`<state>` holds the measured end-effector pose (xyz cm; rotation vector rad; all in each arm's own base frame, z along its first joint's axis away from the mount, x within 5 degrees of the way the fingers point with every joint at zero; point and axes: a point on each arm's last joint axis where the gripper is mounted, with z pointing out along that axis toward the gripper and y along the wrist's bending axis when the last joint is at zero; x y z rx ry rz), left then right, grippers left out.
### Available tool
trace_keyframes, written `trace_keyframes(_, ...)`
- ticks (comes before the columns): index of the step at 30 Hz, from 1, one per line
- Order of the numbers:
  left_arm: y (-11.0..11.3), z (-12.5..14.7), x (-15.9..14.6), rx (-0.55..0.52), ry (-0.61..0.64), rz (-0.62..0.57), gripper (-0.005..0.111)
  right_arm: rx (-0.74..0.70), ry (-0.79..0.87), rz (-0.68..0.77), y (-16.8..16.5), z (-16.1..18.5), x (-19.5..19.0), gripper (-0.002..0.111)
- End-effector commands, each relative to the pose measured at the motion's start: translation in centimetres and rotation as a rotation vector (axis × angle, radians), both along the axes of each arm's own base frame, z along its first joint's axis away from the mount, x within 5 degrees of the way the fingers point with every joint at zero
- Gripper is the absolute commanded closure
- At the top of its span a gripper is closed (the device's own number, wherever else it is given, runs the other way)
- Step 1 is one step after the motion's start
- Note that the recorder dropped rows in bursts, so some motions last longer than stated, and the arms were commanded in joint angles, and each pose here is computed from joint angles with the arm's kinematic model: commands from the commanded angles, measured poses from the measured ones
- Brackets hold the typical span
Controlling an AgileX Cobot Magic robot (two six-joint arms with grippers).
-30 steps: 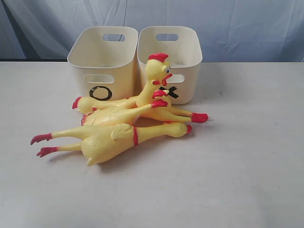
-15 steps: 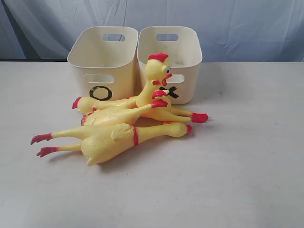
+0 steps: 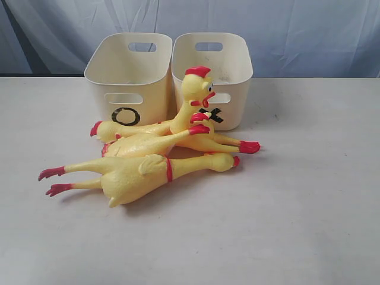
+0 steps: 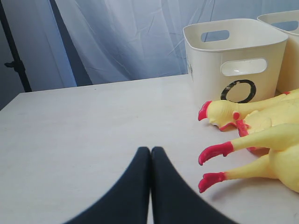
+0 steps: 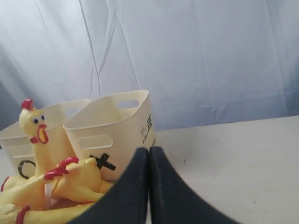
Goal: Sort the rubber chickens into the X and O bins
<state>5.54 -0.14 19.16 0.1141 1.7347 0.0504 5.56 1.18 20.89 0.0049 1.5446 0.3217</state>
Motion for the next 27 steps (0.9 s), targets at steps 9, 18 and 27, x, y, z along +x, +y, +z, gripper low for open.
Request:
trace_keyframes(9,0.0,0.0,0.0,-0.01,-0.014,0.001,0.107,0.231,-0.063,-0.026,-0.4,0.9,0.0,0.109)
trace_keyframes(18,0.0,0.0,0.0,-0.01,-0.014,0.001,0.107,0.365,-0.024,0.046,0.0,3.1,-0.7,0.109)
trace_keyframes(27,0.0,0.0,0.0,-0.01,-0.014,0.001,0.107,0.171,-0.013,0.142,0.9,8.1,-1.6,0.109)
